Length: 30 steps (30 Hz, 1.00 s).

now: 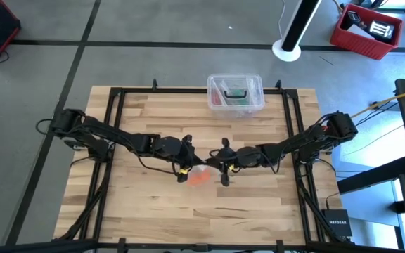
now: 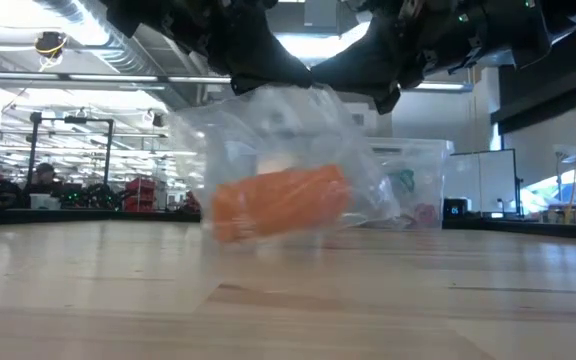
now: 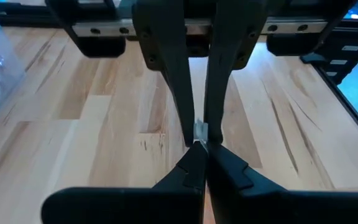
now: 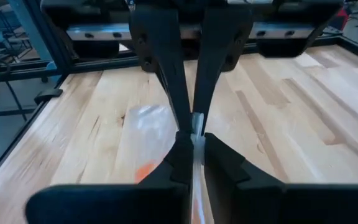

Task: Roll bandage
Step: Close the zip bag

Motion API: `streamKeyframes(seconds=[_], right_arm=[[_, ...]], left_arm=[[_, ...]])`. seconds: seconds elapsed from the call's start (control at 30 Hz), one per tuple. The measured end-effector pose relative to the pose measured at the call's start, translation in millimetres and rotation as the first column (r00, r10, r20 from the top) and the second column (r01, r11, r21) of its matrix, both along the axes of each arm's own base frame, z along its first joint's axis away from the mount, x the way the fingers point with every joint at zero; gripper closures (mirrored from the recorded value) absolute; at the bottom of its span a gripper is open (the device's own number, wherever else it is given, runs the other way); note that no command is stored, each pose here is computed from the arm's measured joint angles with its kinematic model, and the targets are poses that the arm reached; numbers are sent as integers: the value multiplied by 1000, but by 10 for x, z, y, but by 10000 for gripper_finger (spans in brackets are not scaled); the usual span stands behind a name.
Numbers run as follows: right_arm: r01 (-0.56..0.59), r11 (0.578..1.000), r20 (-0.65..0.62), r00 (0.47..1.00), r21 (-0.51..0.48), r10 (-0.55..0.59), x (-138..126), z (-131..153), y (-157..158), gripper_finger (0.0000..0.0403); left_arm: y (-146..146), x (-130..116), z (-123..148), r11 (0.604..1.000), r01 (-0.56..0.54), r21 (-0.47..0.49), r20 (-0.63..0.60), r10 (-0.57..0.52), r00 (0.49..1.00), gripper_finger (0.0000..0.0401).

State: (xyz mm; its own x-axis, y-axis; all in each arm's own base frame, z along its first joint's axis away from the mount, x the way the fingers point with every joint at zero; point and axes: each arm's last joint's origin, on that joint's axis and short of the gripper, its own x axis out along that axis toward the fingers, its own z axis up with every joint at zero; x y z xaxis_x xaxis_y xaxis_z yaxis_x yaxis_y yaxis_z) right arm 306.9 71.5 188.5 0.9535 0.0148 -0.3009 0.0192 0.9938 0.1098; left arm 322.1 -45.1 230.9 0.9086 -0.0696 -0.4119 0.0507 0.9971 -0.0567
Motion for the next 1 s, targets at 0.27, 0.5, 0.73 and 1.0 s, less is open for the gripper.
streamKeyframes(seconds=[0.27, 0.5, 0.73, 1.0], right_arm=[[-43, 999, -140, 989, -9, 41, -36, -196, 5, 382], [-27, 1000, -165, 986, 2, 27, -4, -299, 11, 383], [-39, 999, -93, 995, -3, 39, -1, -167, 12, 380], [-61, 998, -35, 998, -12, 60, 21, -111, 22, 377]], left_arm=[[6, -5, 147, 1000, -4, 5, 86, 3, 996, 401], [11, -8, 106, 1000, -8, -1, 57, 8, 998, 401], [61, -31, 10, 993, -63, -104, -48, 58, 997, 383], [34, 45, -110, 984, -16, -179, -70, 3, 998, 306]])
